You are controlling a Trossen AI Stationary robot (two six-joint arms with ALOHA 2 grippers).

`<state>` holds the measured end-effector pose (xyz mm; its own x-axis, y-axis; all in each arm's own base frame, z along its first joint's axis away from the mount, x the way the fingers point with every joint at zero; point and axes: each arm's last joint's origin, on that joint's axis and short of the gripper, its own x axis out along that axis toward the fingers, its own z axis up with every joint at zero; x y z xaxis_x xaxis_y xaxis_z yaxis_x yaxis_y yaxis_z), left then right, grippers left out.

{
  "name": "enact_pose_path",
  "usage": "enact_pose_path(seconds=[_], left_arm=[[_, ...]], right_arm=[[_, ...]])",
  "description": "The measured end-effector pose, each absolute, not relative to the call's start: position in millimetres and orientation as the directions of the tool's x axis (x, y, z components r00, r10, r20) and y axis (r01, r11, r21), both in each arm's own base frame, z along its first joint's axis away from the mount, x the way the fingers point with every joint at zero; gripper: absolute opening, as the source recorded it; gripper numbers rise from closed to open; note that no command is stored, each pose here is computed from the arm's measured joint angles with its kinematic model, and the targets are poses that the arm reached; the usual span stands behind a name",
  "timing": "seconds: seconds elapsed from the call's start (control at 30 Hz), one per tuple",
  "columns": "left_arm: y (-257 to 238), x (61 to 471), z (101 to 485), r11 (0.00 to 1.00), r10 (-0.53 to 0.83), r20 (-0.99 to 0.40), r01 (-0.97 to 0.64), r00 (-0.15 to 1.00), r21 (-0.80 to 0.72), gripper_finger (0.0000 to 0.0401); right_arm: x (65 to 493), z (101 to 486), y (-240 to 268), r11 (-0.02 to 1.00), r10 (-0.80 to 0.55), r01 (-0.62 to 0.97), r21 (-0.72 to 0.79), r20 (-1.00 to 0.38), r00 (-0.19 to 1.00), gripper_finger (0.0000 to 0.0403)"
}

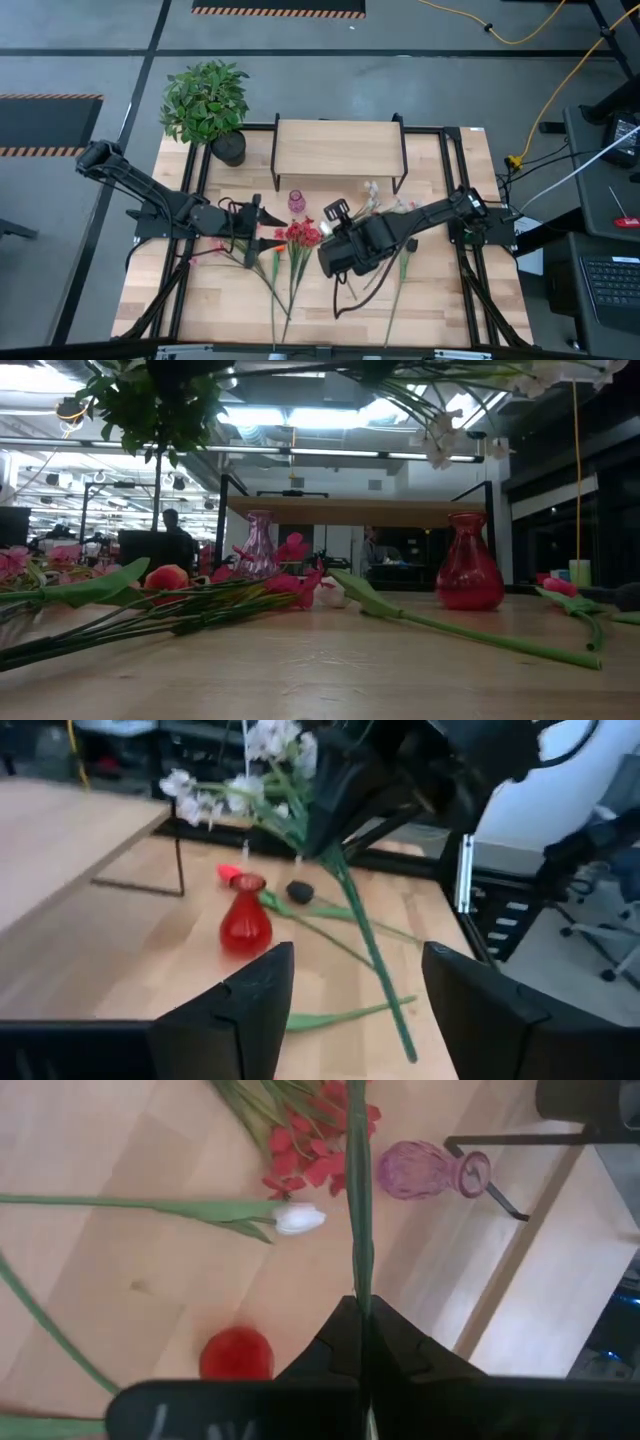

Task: Pick and place flowers into a vace then onto a shelf
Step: Put the white flowers into the red vase

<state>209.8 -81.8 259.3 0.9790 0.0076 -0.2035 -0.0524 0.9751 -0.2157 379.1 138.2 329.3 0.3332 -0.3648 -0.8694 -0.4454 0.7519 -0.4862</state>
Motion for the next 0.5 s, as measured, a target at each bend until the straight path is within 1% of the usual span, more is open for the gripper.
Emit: enact_pose_path(seconds=[0.13, 0.23, 0.4, 0.5], left_arm=[[-80, 229, 264, 0.977, 0.004, -0.263, -0.06, 0.965, -0.206, 0.0216], [-79, 246, 269, 0.981, -0.033, -0.335, -0.034, 0.942, -0.192, 0.0215], [-74, 272, 281, 0.982, -0.03, -0.414, -0.05, 0.91, -0.182, 0.0216], [-72, 284, 288, 0.979, -0.062, -0.425, -0.027, 0.903, -0.202, 0.0215]], right_arm=[[383, 329, 132, 0.753, -0.367, -0.44, -0.489, -0.867, 0.336, 0.0], [384, 330, 129, 0.757, -0.368, -0.432, -0.49, -0.866, 0.338, 0.0], [384, 330, 129, 0.756, -0.368, -0.434, -0.49, -0.866, 0.338, 0.0], [384, 330, 129, 0.756, -0.368, -0.434, -0.49, -0.866, 0.338, 0.0]])
